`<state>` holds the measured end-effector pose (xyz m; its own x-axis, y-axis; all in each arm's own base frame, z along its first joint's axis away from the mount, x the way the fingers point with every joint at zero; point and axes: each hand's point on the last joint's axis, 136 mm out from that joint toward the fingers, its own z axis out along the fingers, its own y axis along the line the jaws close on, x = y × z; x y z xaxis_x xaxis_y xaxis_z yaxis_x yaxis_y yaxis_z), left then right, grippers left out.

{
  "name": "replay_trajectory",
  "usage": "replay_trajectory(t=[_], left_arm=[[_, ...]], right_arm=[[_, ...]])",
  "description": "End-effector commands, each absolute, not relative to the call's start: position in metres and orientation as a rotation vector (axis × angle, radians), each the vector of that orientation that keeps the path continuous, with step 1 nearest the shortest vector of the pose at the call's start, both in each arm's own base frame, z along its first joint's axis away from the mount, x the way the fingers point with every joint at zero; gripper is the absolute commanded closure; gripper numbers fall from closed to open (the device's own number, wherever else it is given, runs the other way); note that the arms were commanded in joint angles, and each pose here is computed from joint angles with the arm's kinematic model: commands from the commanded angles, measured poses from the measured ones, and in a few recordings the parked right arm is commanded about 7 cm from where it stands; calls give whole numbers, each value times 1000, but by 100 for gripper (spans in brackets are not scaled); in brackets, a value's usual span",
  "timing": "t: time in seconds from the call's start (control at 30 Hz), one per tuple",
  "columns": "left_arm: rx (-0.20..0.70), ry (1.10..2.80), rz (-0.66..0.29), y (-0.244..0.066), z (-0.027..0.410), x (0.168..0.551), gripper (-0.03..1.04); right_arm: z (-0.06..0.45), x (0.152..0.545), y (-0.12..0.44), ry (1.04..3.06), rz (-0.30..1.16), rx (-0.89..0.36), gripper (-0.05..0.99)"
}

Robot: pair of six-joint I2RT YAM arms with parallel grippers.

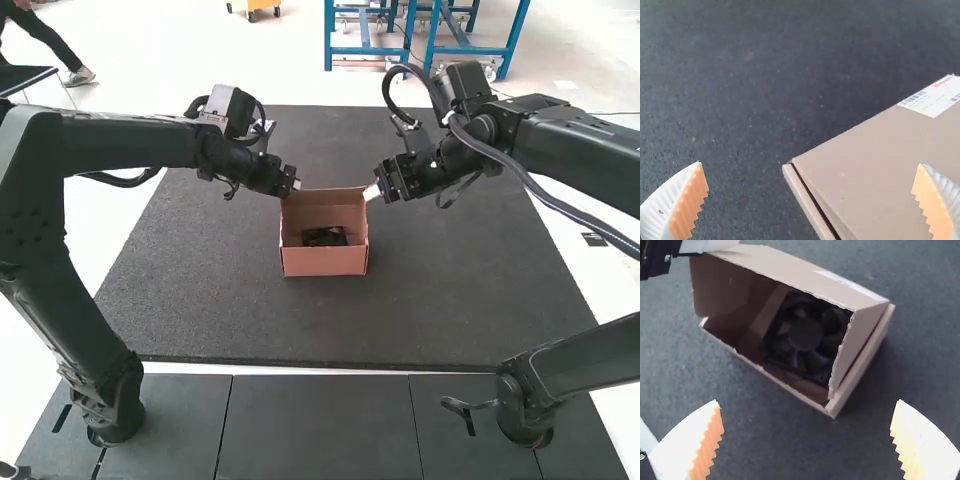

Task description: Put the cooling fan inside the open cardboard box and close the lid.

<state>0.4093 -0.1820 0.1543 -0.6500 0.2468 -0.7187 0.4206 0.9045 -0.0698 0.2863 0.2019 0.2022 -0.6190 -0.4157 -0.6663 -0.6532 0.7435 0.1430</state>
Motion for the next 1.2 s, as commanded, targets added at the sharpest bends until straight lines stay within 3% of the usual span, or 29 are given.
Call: replay_trajectory(t=[0.0, 0.5, 1.17], left_arm=[[512, 2310, -331, -189, 153, 404, 5], [572, 2398, -353, -193, 119, 373, 4], [577, 2410, -361, -193, 74, 357, 5]], right_arm=[[207, 287, 202, 2302, 489, -808, 18], [208, 287, 202, 2300, 490, -806, 18], [201, 287, 202, 2325, 497, -792, 18]])
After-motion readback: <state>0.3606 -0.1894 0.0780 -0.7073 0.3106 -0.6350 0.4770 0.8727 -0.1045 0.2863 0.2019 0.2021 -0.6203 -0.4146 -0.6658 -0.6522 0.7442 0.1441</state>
